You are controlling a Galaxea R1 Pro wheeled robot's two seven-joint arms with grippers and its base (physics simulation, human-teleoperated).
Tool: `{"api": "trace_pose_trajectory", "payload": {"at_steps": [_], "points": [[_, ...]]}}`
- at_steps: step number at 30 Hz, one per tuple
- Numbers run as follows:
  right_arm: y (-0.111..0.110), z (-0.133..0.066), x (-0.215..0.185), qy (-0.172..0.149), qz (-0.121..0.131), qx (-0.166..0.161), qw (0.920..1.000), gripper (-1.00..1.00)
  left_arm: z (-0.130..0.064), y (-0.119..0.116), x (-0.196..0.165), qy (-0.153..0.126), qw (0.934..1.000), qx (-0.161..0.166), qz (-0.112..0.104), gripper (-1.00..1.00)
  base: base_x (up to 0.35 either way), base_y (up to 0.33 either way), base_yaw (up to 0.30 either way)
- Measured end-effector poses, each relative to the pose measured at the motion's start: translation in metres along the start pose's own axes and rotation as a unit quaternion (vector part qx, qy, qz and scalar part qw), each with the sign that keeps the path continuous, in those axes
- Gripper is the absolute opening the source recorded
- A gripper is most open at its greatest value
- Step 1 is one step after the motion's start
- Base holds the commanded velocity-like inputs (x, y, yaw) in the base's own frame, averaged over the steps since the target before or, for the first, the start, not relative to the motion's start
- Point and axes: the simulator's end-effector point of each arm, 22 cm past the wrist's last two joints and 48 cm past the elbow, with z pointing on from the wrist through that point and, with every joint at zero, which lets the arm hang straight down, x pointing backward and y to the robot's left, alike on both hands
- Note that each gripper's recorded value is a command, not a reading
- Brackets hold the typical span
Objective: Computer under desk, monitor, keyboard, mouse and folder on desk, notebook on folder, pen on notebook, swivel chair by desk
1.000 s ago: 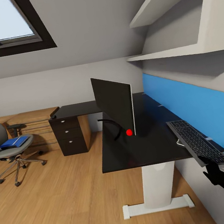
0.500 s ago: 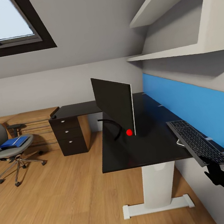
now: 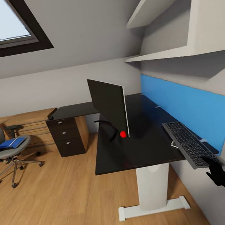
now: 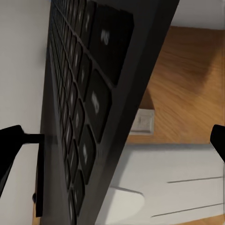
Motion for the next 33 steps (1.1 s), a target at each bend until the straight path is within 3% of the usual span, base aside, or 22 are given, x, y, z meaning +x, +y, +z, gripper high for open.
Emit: {"api": "trace_pose_trajectory", "payload": {"at_steps": [5,6,23,28,33], "points": [[0.000,0.000,0.000,0.000,0.000,0.000,1.0000,1.00,0.000,0.000,0.000,0.000,1.0000,0.000,0.000,1.00,0.000,-0.015,0.000],[0.000,0.000,0.000,0.000,0.000,0.000,1.0000,-1.00,0.000,0.000,0.000,0.000,1.0000,0.000,0.000,1.00,0.000,-0.005,0.000],[0.002,0.000,-0.001,-0.001,0.000,-0.003,1.0000,-1.00,0.000,0.001,0.000,0.000,1.0000,-0.001,0.000,1.00,0.000,0.000,0.000],[0.015,-0.001,-0.002,-0.001,-0.002,-0.008,1.0000,-1.00,-0.007,0.001,-0.005,0.000,1.0000,-0.001,0.000,1.00,0.000,0.000,0.000],[0.057,-0.003,-0.005,-0.004,-0.015,-0.042,0.9990,-1.00,-0.014,0.002,-0.011,0.000,1.0000,-0.001,0.000,1.00,0.000,0.000,0.000]]}}
